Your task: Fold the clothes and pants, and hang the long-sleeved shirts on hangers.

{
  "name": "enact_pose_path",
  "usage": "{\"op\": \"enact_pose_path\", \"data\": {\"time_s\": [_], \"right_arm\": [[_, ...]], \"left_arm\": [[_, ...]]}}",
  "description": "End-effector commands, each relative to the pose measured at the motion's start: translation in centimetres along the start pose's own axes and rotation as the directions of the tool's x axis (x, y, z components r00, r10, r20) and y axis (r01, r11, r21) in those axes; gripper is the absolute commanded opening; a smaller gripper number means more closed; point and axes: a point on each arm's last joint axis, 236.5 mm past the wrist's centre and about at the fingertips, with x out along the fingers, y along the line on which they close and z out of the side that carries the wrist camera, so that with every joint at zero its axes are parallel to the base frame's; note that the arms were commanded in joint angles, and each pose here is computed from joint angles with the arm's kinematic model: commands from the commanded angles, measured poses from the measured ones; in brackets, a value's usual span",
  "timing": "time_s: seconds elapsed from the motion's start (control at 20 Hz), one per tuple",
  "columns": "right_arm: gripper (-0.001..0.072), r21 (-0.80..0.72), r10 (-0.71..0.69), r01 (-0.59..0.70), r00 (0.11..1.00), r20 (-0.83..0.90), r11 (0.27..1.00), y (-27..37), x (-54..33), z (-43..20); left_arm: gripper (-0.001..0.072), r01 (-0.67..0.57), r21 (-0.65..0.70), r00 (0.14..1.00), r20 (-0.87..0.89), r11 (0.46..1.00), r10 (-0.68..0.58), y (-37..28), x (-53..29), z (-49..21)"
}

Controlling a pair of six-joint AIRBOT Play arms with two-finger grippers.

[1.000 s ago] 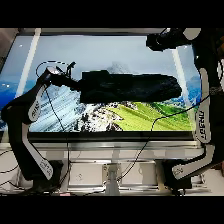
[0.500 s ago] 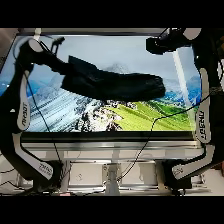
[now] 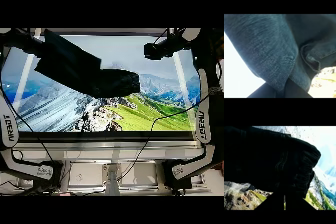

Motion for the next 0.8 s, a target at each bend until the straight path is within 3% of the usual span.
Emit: {"op": "enact_pose_path", "data": {"time_s": [0.0,0.1,0.3,0.55,0.75], "right_arm": [[0.0053,0.008,0.05,-0.05,0.999,0.0,0.999,1.8,2.1,-0.5],[0.0053,-0.004,0.069,-0.069,0.996,0.058,0.998,3.7,4.0,0.3],[0.0052,0.12,0.123,-0.145,0.978,0.17,0.982,9.0,10.8,1.4],[0.0051,0.334,0.206,-0.207,0.978,0.04,0.919,14.4,21.6,-5.2],[0.0051,0.535,0.353,-0.276,0.935,-0.045,0.799,19.2,27.3,-10.3]], "left_arm": [[0.0018,-0.004,-0.002,1.0,0.004,1.0,0.004,-0.7,-0.6,0.1],[0.0019,0.001,0.003,1.0,0.002,1.0,-0.001,-1.1,-0.5,0.1],[0.0019,0.009,0.016,1.0,-0.001,1.0,-0.009,-1.8,-0.3,0.1],[0.002,0.014,0.025,1.0,0.004,1.0,-0.014,-2.3,-0.2,0.2],[0.0021,0.024,0.03,1.0,0.019,0.999,-0.025,-2.8,0.1,0.7]]}}
